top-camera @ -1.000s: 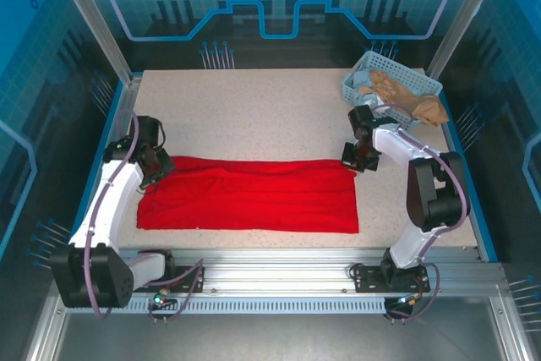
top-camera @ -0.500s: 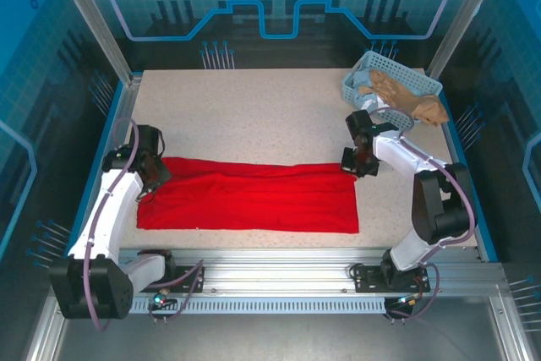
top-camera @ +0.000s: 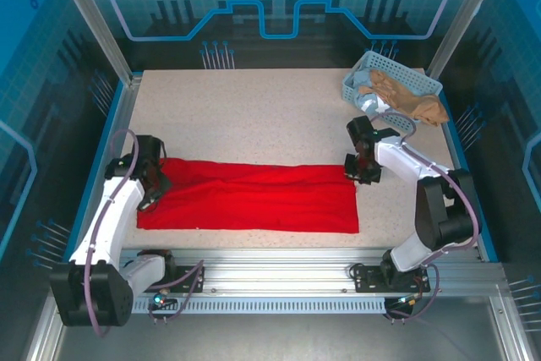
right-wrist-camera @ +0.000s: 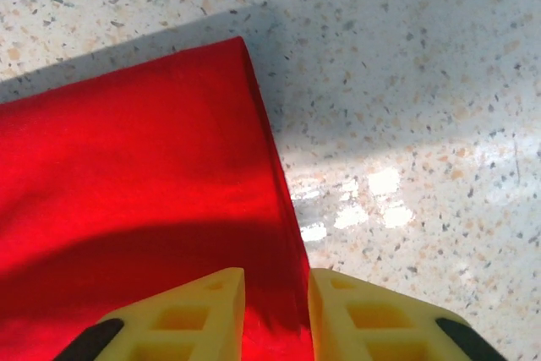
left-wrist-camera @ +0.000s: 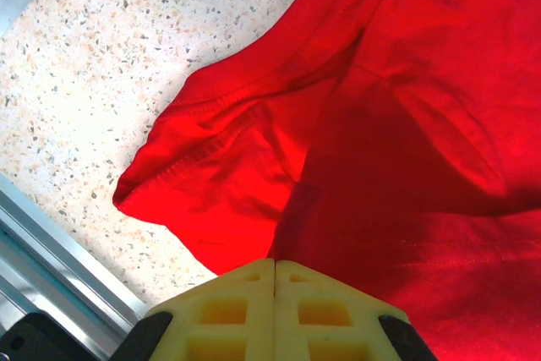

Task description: Fold and stack the t-shirts

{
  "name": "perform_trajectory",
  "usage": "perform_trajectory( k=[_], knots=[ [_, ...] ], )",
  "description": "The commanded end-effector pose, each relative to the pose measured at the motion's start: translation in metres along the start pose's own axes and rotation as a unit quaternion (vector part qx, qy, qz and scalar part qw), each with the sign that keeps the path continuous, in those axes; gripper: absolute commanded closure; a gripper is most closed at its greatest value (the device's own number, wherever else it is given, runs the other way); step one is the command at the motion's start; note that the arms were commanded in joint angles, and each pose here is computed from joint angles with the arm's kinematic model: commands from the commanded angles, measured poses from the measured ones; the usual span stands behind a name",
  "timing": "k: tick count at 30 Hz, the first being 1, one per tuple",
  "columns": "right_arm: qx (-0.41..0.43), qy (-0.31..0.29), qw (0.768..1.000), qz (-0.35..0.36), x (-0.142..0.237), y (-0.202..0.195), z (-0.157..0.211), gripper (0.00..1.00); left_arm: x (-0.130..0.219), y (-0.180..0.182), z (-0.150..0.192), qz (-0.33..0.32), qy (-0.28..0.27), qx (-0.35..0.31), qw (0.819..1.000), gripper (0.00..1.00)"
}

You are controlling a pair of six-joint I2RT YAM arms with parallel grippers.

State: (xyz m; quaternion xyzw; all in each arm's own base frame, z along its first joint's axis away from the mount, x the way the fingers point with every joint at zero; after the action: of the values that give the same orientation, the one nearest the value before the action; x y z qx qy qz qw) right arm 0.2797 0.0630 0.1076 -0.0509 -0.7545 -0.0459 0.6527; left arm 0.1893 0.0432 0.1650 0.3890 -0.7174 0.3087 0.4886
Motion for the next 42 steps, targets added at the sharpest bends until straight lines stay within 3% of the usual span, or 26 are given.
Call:
perform_trajectory(
  k=[1,7,13,17,21,25,30,37,42],
  knots=[
    [-0.016,0.007,1.000,0.002,0.009,-0.004,0.014,0.67,-0.007,0.012,0.010,-0.023,0.018,0.043,0.999,1.00],
    [-0.038,0.006,0.999,-0.008,0.013,-0.003,0.012,0.65,-0.014,0.014,0.019,-0.023,0.037,0.060,0.997,1.00],
    [-0.043,0.016,0.999,-0.027,0.012,0.005,0.007,0.69,-0.019,0.021,0.028,-0.026,0.046,0.085,0.995,1.00],
    [-0.076,0.060,0.995,-0.022,0.010,0.001,0.024,0.60,-0.020,0.022,0.029,-0.025,0.047,0.086,0.995,1.00],
    [-0.166,0.090,0.979,-0.077,0.002,-0.007,0.042,0.49,-0.020,0.022,0.028,-0.025,0.044,0.085,0.995,1.00],
    [-0.263,0.096,0.950,-0.137,-0.008,-0.011,0.043,0.48,-0.021,0.021,0.029,-0.023,0.045,0.084,0.995,1.00],
    [-0.313,0.102,0.932,-0.151,-0.009,-0.010,0.037,0.50,-0.022,0.020,0.028,-0.023,0.046,0.082,0.995,1.00],
    [-0.342,0.130,0.920,-0.142,-0.026,-0.012,0.040,0.66,-0.022,0.019,0.028,-0.020,0.044,0.082,0.995,1.00],
    [-0.337,0.117,0.927,-0.115,-0.028,-0.020,0.034,0.94,-0.023,0.018,0.028,-0.019,0.045,0.083,0.995,1.00]
  ],
)
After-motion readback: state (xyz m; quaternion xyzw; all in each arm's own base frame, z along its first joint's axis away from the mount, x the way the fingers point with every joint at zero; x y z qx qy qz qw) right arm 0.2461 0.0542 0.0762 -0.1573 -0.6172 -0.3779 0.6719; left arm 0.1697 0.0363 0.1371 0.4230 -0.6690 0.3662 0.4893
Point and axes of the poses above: each hand's point on the last joint's axis, 136 mm out from that joint toward the fingers, its own x axis back along the fingers, its own y axis along the line the jaws close on, z = x × y, the point moved 5 cm from there along x, back along the fingers, and after that the axes turned 10 degrees about x, right-handed, at the moved point
